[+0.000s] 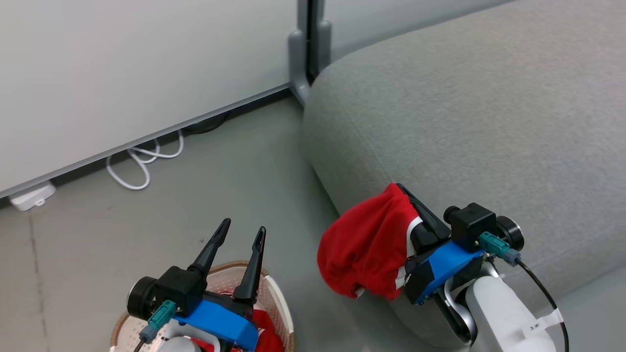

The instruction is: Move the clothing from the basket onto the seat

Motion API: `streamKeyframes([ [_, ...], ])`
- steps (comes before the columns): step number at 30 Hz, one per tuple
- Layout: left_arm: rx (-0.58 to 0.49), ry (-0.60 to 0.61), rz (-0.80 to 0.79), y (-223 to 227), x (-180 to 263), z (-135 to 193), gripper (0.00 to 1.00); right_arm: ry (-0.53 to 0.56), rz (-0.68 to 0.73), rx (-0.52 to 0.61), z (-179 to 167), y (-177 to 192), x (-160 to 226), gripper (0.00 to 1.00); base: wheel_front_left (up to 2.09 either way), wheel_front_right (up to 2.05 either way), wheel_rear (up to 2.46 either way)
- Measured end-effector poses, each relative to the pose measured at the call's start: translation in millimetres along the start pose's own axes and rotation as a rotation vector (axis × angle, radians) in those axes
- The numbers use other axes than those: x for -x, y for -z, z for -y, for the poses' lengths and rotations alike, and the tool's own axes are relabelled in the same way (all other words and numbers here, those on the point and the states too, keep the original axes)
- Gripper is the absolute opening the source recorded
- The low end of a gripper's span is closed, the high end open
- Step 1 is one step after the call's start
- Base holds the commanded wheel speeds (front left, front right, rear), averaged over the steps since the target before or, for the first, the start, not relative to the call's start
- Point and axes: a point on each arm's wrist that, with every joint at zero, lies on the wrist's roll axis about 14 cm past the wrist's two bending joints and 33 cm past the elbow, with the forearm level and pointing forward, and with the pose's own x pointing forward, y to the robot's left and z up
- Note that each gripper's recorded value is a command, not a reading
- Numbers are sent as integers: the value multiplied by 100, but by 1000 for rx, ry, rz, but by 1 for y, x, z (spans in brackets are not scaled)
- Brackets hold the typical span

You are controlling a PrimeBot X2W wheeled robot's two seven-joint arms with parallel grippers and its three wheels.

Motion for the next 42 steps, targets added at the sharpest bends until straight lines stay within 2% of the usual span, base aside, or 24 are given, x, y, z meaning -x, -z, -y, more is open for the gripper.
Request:
streamKeyframes([
  [12, 3, 133, -23, 9, -24, 34, 100, 118, 2, 9, 36, -2, 29, 0, 0, 0, 0],
  [30, 6, 157, -27, 11, -27, 39, 100, 126, -9, 5, 38, 1, 28, 0, 0, 0, 0],
  [37, 9, 154, -25, 15, -32, 27, 100, 175, 69, -1, 63, -30, 2, 0, 0, 0, 0],
  [39, 8, 153, -22, 16, -35, 22, 100, 184, 101, -30, 71, -45, -10, 0, 0, 0, 0],
  [42, 11, 156, -24, 21, -39, 15, 100, 198, 148, -7, 90, -73, -31, 0, 0, 0, 0],
])
